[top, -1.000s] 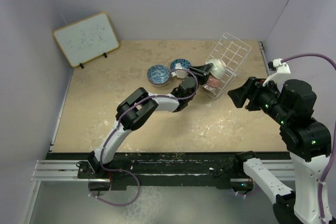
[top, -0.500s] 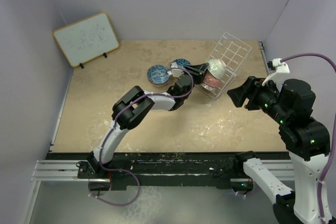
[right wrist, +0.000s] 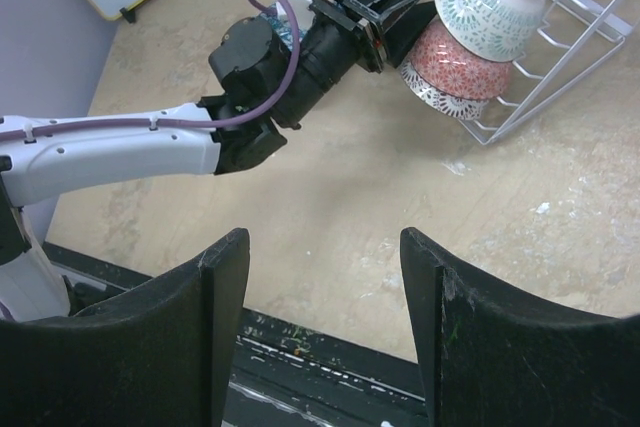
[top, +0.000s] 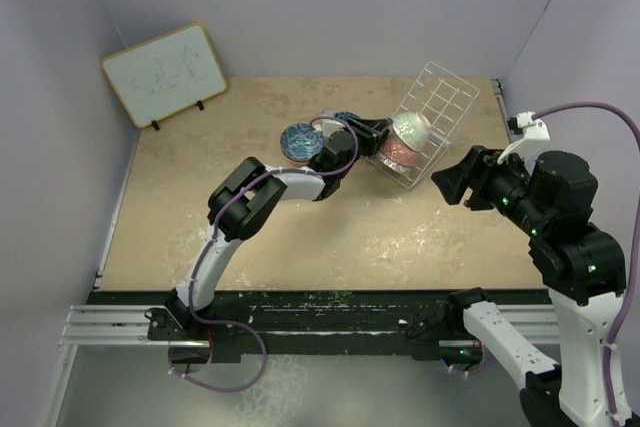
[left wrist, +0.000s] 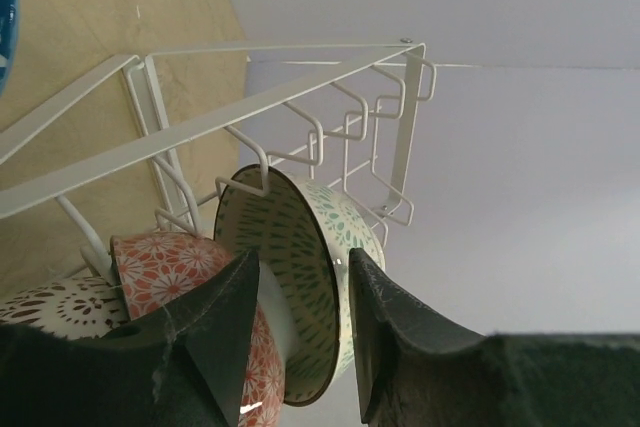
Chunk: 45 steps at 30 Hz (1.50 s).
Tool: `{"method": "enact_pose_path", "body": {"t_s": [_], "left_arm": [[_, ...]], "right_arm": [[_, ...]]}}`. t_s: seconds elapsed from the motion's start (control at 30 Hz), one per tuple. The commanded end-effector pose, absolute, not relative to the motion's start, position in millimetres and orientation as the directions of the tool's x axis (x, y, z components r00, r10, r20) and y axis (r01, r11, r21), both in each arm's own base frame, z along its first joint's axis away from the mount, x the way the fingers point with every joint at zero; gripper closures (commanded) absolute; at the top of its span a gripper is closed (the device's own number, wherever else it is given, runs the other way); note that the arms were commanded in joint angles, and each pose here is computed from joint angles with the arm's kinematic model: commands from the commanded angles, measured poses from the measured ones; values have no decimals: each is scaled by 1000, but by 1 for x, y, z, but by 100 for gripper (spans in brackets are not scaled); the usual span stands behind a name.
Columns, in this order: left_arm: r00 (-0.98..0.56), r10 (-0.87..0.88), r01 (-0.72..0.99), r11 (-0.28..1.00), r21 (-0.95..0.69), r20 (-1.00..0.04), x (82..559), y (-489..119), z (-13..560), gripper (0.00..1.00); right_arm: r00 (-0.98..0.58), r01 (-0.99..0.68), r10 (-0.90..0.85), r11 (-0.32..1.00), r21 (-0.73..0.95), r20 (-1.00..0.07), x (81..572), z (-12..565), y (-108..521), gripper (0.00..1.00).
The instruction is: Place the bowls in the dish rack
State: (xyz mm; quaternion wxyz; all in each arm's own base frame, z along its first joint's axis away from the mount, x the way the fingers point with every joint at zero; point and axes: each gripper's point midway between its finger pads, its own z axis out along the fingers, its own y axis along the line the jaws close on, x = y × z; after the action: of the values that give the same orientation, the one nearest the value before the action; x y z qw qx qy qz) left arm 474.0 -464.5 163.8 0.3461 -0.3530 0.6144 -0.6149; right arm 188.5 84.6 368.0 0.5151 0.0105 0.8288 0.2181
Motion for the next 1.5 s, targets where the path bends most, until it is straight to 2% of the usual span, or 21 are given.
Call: {"method": "enact_pose_path", "body": {"t_s": [0.0,0.5,0.73,1.13,1.3,1.47], "left_arm": [[-579,-813,93,18,-996,-68,471,-477,208,56],[-616,-783,158,-11,-987,-89,471,-486,221,55],[-618,-782,173,-31,-985,-84,473,-490,224,68],[-646,-762,162,-80,-984,-45,471,-505,214,80],[-649,-760,161,-102,-982,-27,471,-507,213,99],[-658,-753,157,-152,-976,12,470,-509,207,100]], "right_arm": [[-438,-248,252,889,385,-863,191,377,91,36],[-446,-241,252,890,387,-859,195,371,91,35],[-450,-238,251,891,386,-857,197,369,92,36],[-448,-233,245,897,376,-860,197,369,90,36],[-445,-234,244,897,375,-862,197,370,90,36],[-443,-236,243,897,373,-863,196,370,89,36]]}}
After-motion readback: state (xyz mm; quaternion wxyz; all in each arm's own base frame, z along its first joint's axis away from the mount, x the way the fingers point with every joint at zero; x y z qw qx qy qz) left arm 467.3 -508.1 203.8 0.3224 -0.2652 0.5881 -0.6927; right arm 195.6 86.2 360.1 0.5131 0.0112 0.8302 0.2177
